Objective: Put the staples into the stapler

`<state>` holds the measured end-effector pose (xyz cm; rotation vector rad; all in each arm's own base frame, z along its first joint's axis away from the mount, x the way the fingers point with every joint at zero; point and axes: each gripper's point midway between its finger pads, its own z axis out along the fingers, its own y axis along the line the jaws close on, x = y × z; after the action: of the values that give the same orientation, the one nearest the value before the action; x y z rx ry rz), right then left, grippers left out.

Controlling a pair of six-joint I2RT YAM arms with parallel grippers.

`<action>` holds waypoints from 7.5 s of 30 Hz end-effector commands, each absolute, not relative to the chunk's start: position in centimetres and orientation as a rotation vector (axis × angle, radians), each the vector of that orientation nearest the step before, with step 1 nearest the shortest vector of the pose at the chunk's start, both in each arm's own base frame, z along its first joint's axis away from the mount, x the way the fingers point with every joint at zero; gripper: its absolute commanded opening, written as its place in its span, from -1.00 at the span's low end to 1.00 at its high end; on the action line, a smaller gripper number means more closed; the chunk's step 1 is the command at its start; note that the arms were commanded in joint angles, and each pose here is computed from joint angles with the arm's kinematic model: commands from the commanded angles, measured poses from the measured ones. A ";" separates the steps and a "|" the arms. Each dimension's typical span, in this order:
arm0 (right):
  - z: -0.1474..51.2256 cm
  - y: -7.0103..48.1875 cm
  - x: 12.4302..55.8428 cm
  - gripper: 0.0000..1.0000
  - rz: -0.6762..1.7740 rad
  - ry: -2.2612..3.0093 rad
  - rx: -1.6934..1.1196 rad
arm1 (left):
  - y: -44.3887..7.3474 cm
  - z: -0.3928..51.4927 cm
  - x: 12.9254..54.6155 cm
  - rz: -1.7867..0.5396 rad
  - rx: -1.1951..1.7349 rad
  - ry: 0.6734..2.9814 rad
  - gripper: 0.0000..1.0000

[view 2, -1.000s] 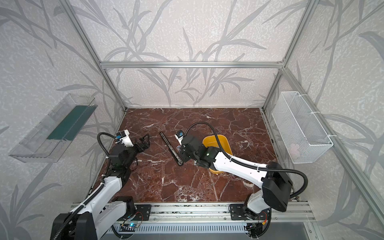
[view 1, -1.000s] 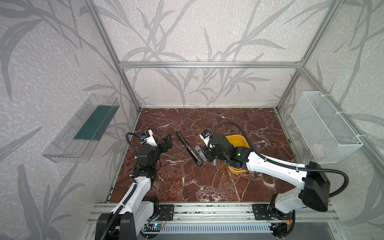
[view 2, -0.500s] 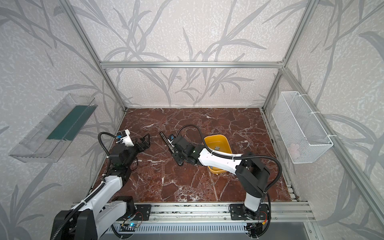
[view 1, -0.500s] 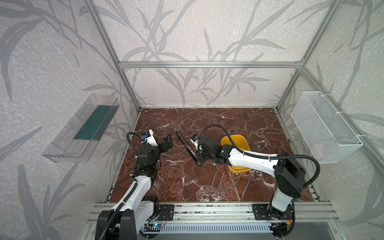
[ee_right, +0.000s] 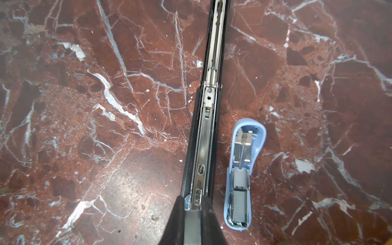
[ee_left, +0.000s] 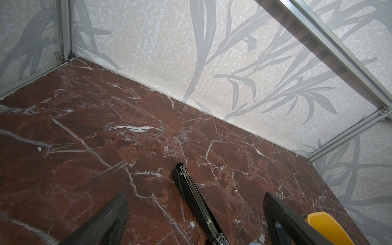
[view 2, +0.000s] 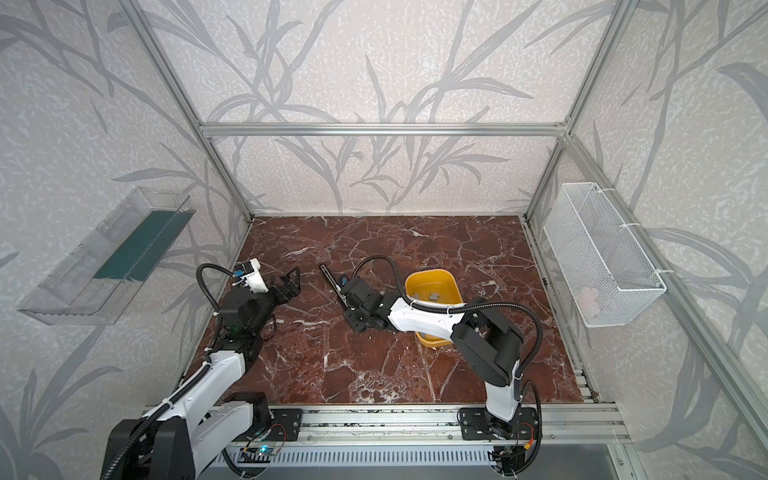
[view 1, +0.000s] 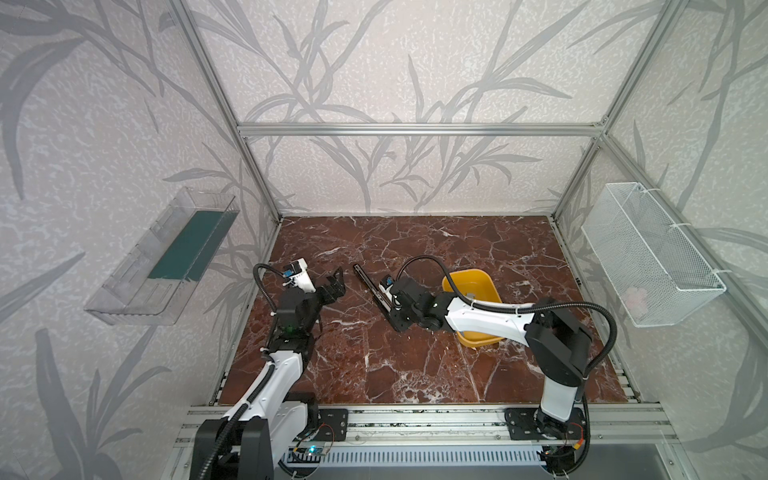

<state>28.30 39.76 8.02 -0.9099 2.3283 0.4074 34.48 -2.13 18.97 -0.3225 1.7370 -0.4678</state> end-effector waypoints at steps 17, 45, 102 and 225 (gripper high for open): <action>7.8 40.6 29.4 -0.84 0.377 2.308 -0.912 | -2.3 19.2 34.4 -0.468 -0.304 1.721 0.98; 6.9 40.1 29.1 -0.86 0.360 2.343 -0.911 | -2.2 19.2 34.5 -0.465 -0.305 1.722 0.98; 7.2 38.5 25.7 -0.07 0.374 2.256 -0.899 | 1.1 17.3 36.4 -0.462 -0.794 1.746 0.98; 7.3 39.7 21.7 -0.24 0.726 1.928 -0.843 | -15.2 14.2 36.7 -0.590 0.170 1.877 0.41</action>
<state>21.62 39.75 4.98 -0.8711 2.0165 0.7037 36.76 -15.85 14.77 0.1539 1.8615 -0.6693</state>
